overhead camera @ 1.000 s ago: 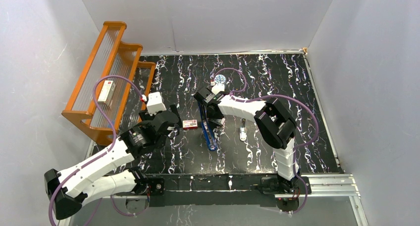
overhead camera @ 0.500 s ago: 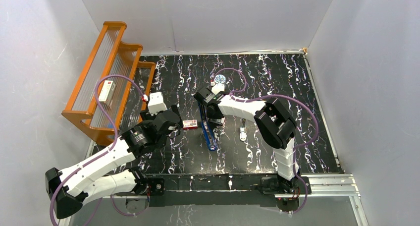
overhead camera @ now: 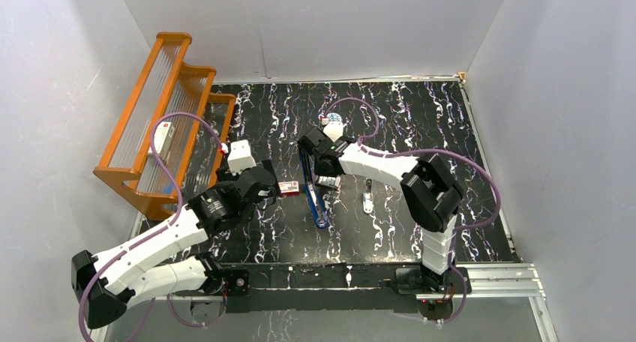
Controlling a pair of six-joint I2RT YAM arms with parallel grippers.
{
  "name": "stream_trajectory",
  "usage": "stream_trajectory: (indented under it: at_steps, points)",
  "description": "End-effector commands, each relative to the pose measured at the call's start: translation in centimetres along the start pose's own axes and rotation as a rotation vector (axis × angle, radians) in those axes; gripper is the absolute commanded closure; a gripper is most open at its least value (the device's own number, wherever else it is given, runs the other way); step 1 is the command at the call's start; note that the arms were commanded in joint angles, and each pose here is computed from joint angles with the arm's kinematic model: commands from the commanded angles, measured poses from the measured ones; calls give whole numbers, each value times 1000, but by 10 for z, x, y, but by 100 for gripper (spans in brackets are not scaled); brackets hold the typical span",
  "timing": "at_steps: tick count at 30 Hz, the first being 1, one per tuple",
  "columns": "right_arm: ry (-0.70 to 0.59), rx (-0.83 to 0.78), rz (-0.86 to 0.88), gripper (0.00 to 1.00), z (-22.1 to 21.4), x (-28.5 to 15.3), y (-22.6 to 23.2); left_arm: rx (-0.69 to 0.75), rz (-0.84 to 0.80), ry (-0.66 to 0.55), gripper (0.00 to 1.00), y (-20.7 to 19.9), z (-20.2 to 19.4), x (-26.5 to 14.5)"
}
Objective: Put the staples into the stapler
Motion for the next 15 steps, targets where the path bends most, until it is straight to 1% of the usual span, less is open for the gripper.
stream_trajectory:
  at_steps: [1,8,15]
  points:
    - [-12,19,55,74,9,-21,0,-30,11,5,14,0,2,1]
    - [73,-43,51,73,-18,-35,-40,-53,-12,40,14,-6,-6,2]
    - [167,-110,92,72,-53,-54,-61,-100,-58,66,14,-16,-12,3]
Point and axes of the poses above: each gripper's point midway between its finger pads, its own x axis out along the fingers, its own y axis along the line the jaws close on, z = x × y, the point moved 3 cm from there along -x, back along the fingers, and after that the axes turned 15 degrees about x, right-handed, at the moved point
